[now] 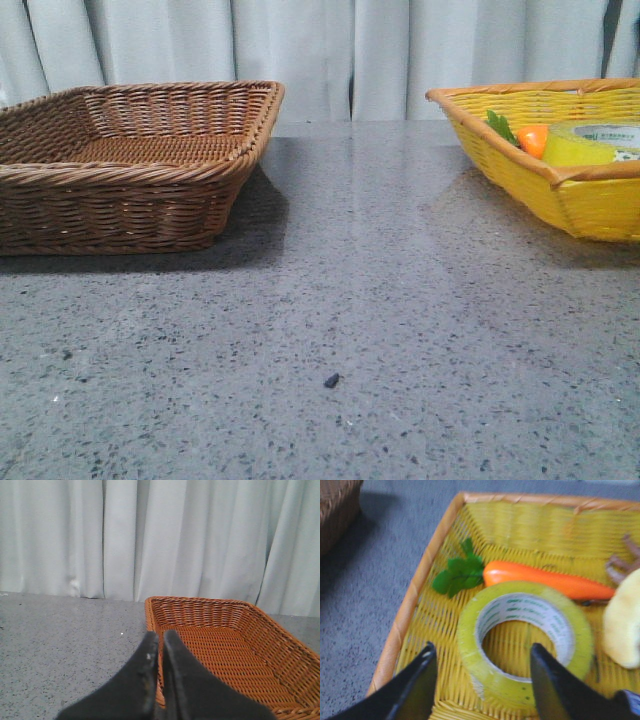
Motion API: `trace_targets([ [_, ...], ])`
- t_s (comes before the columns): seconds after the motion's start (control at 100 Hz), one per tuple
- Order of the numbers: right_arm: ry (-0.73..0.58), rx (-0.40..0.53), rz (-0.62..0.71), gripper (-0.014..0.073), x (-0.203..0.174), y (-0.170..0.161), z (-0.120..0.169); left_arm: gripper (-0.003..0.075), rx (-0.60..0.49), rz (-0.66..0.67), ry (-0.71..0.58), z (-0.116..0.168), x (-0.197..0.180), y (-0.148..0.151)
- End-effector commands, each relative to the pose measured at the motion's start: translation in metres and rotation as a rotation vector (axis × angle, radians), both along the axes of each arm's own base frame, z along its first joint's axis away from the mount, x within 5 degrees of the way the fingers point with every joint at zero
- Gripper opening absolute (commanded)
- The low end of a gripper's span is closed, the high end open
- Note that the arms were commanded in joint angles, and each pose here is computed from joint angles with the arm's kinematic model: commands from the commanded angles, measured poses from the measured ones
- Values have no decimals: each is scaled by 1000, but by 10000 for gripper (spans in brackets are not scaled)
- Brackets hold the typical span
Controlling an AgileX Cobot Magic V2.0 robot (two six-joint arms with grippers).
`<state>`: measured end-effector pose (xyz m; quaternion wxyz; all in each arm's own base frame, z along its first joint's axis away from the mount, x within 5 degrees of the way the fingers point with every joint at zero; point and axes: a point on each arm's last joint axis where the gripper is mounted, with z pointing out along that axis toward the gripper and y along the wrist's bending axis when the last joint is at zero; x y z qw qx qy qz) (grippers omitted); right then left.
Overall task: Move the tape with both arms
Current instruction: 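Lower the right gripper into the yellow basket and grasp the yellow tape roll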
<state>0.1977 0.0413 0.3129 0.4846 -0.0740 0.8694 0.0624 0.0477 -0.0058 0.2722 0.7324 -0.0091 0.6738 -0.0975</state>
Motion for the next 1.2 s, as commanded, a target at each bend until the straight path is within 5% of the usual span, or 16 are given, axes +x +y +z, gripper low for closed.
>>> trace_targets([
  [0.0, -18, -19, 23, 403, 20, 7, 14, -21, -19, 1, -82, 17, -1, 0],
  [0.28, 204, -73, 33, 403, 70, 19, -5, -21, -21, 1, -82, 17, -1, 0],
  [0.61, 267, -118, 38, 395, 88, 21, -19, -21, -28, -1, -81, 17, -1, 0],
  [0.94, 276, -123, 38, 76, 87, 21, -20, -21, -33, -2, -81, 17, -1, 0],
  [1.19, 274, -122, 38, -20, 87, 21, -20, -21, -44, -4, -79, 17, -1, 0],
])
